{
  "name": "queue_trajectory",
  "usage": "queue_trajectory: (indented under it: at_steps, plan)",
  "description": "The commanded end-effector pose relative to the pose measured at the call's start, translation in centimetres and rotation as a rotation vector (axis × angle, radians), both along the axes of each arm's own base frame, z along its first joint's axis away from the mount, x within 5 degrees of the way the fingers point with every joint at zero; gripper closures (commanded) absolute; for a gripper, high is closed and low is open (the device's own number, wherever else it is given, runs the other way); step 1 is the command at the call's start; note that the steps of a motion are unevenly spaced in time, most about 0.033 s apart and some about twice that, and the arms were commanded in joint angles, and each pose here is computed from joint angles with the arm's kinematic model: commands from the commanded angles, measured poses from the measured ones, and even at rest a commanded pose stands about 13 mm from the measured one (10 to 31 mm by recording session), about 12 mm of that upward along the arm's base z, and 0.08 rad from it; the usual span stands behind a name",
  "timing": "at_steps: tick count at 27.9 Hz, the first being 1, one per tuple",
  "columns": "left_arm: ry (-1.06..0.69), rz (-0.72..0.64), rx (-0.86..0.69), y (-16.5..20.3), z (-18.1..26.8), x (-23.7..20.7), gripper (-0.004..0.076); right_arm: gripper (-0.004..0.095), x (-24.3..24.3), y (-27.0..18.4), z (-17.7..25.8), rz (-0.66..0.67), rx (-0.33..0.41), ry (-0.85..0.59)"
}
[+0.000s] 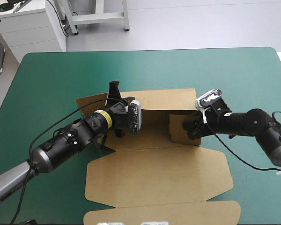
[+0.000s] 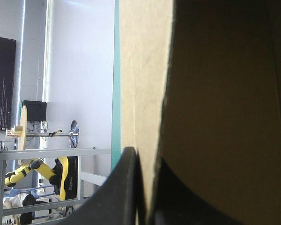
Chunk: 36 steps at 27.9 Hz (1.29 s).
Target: Fold the box
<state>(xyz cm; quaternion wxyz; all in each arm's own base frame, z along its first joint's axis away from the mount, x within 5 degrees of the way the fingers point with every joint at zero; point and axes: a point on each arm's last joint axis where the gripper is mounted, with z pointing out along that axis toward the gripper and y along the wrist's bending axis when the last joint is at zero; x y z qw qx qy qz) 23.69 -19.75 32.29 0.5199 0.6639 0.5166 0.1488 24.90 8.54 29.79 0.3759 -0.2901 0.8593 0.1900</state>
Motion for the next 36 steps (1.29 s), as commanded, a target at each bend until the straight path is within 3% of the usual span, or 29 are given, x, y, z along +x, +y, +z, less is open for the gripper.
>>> queue_trajectory:
  at_steps: [1, 5, 8, 10, 16, 18, 24, 29, 36]
  plan:
    - [0.047, 0.024, -0.070, 0.0, 0.6, -0.5, 0.0731, 0.0927, 0.4, -0.1, 1.8, -0.068, 0.062, -0.086]
    - [0.045, 0.024, -0.068, 0.0, 0.6, -0.5, 0.0731, 0.0926, 0.2, 0.0, 1.7, -0.044, 0.056, -0.066]
    - [0.045, 0.024, -0.068, 0.0, 0.6, -0.5, 0.0731, 0.0870, -0.2, -0.1, 1.3, 0.011, -0.003, -0.040]
    - [0.045, 0.024, -0.068, 0.0, 0.6, -0.5, 0.0731, 0.0714, -0.5, -0.2, 1.1, 0.039, -0.040, -0.026]
    - [0.047, 0.025, -0.067, 0.0, 0.5, -0.5, 0.0731, 0.0053, -1.0, -0.5, 1.8, 0.024, -0.061, 0.010]
    - [0.052, 0.028, -0.061, 0.0, 0.5, -0.5, 0.0731, -0.0031, -1.2, -0.7, 2.5, 0.019, -0.085, 0.008]
    - [0.060, 0.035, -0.063, 0.0, 0.4, -0.5, 0.0731, -0.0017, -2.9, -1.6, 7.0, -0.021, -0.140, -0.049]
    - [0.060, 0.035, -0.063, 0.0, 0.4, -0.5, 0.0731, -0.0005, -4.3, -2.3, 11.7, -0.092, -0.119, -0.216]
    - [0.060, 0.035, -0.063, 0.0, 0.4, -0.5, 0.0731, 0.0113, -5.2, -3.3, 17.0, -0.225, -0.088, -0.391]
